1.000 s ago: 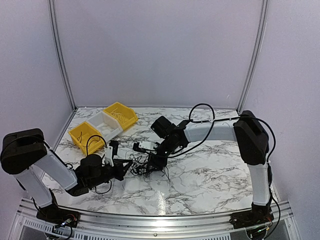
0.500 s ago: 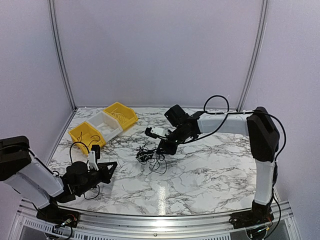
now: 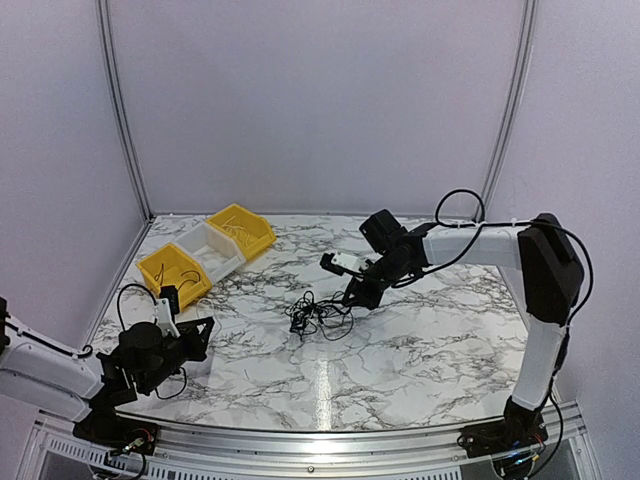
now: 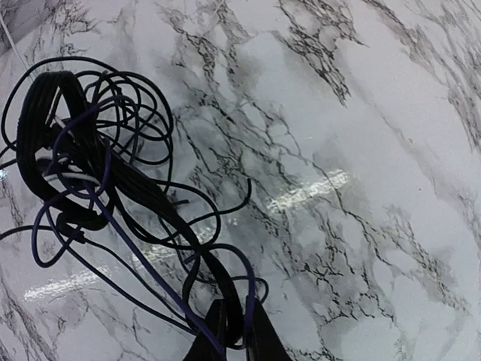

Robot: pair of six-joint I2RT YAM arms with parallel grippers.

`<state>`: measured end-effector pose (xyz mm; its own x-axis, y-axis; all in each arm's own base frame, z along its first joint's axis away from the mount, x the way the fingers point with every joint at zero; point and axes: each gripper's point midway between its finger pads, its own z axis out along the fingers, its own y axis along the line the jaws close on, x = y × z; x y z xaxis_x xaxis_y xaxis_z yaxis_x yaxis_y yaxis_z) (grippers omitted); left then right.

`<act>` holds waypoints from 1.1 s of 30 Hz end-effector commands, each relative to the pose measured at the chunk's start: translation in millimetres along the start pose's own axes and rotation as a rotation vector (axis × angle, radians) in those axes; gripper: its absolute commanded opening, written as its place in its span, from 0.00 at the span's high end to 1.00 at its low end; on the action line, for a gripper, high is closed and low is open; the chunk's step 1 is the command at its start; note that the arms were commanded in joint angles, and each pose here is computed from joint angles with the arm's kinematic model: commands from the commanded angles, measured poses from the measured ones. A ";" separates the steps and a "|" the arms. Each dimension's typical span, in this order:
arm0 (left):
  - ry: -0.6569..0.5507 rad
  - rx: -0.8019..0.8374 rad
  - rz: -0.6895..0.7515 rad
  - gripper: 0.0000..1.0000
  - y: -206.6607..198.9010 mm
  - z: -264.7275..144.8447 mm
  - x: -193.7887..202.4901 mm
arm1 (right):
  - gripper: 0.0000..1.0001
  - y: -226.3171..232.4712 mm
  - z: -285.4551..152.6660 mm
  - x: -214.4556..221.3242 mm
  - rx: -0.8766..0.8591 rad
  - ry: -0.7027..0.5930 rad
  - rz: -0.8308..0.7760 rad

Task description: Untangle the cables

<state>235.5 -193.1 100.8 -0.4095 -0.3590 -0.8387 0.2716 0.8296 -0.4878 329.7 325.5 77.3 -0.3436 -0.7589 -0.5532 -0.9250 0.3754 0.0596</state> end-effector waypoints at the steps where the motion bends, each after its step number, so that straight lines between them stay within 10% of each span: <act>1: 0.012 -0.237 0.053 1.00 53.1 -14.9 8.0 | 0.88 -55.3 -29.8 22.1 0.169 0.025 0.087; 20: -0.126 -0.377 -0.036 1.00 81.4 -56.4 -33.8 | 0.86 -147.1 -72.8 100.7 0.335 0.089 0.231; 33: 0.052 -0.080 0.217 1.00 -62.1 5.9 -94.7 | 0.11 -79.3 -150.4 30.7 0.191 -0.155 0.114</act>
<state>250.8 -181.0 193.7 -0.3687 -0.2776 -0.8871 0.1821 0.9143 -0.3618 382.5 178.7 123.7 -0.4922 -0.6555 -0.5727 -0.7943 0.6074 -0.0125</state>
